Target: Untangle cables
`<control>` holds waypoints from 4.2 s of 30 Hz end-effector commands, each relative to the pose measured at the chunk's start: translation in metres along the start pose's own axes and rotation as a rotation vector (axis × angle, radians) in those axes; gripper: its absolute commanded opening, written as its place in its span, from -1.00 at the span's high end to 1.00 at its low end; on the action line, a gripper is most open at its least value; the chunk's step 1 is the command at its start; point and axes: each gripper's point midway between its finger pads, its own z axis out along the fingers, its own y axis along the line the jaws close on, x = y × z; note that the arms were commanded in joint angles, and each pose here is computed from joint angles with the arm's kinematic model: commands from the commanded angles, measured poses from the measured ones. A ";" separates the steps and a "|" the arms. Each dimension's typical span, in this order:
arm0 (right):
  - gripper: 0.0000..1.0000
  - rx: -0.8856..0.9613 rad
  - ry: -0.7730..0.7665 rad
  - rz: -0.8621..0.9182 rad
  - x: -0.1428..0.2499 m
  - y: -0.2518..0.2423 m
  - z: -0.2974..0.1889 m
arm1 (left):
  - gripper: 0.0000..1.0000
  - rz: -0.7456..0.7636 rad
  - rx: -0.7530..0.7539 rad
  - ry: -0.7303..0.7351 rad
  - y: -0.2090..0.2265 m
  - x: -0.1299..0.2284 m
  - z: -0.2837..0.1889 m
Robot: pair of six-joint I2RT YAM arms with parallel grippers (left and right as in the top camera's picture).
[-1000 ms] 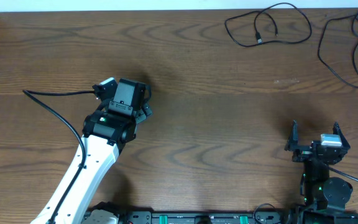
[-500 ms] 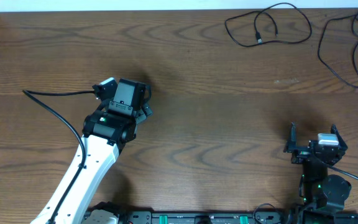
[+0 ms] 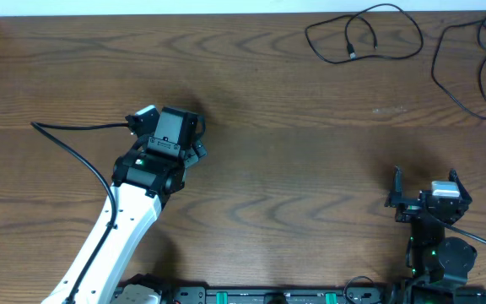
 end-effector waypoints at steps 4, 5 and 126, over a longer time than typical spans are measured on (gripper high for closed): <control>-0.98 0.000 -0.002 0.011 0.000 0.000 0.000 | -0.96 -0.014 -0.004 -0.008 0.002 -0.002 -0.001; -0.98 0.000 -0.002 0.011 0.000 0.000 0.000 | -0.96 -0.014 -0.004 -0.008 0.002 -0.002 -0.001; -0.99 0.000 -0.002 0.011 0.000 0.000 0.000 | -0.96 0.072 0.174 -0.489 0.130 0.012 -0.154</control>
